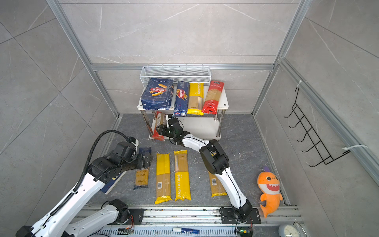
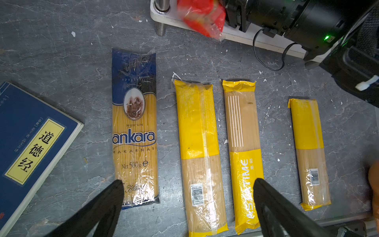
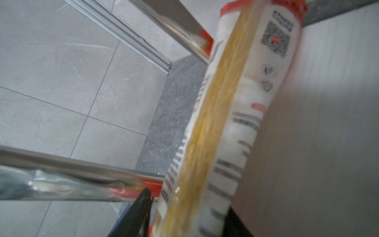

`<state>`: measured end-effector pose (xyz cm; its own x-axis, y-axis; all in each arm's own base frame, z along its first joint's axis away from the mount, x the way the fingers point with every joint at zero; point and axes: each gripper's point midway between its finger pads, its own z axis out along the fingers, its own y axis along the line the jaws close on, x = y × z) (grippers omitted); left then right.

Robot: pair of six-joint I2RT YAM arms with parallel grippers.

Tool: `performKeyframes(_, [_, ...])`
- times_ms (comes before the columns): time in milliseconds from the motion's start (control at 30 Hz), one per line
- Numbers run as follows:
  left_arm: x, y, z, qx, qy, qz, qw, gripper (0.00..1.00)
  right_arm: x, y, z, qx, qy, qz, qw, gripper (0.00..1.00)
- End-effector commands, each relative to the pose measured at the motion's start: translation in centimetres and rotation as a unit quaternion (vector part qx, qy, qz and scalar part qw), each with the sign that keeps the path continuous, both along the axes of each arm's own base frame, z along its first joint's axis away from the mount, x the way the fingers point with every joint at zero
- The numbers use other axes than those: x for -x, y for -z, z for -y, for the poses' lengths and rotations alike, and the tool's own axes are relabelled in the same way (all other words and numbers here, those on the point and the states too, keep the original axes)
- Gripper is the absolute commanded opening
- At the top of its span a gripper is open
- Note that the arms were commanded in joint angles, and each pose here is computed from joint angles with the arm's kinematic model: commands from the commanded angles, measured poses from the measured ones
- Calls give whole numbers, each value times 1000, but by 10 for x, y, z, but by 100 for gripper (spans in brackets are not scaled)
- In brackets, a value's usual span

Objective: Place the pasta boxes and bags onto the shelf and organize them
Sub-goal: 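Lift the red-and-white bag and carry it to the lower shelf, then stand the red-and-white bag upright on the lower shelf and release it, then withdraw the right gripper down toward the yellow bags on the floor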

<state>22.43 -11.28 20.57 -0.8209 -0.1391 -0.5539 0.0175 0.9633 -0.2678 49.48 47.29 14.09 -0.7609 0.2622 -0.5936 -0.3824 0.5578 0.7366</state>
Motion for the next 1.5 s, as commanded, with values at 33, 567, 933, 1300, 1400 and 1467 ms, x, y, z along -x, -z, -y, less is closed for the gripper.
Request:
performKeyframes(33, [-3, -9, 4, 9, 14, 10, 1000, 100, -4, -49, -9, -48, -17, 50, 997, 58])
performKeyframes(567, [1, -9, -3, 12, -1, 9, 1000, 100, 51, -34, 26, -18, -34, 16, 999, 68])
performKeyframes(933, [18, -17, -13, 36, -24, 23, 999, 100, 112, -29, 58, 21, -47, 10, 999, 69])
performKeyframes(1300, [35, -9, -29, 39, -51, 25, 998, 100, 190, 5, 93, 98, -59, -1, 993, 69])
performKeyframes(1400, [35, 0, -28, 41, -57, 14, 997, 100, 216, 14, 100, 117, -69, -1, 991, 68])
performKeyframes(1467, [35, 6, -27, 45, -60, 9, 997, 100, 230, 20, 106, 136, -69, 1, 988, 69])
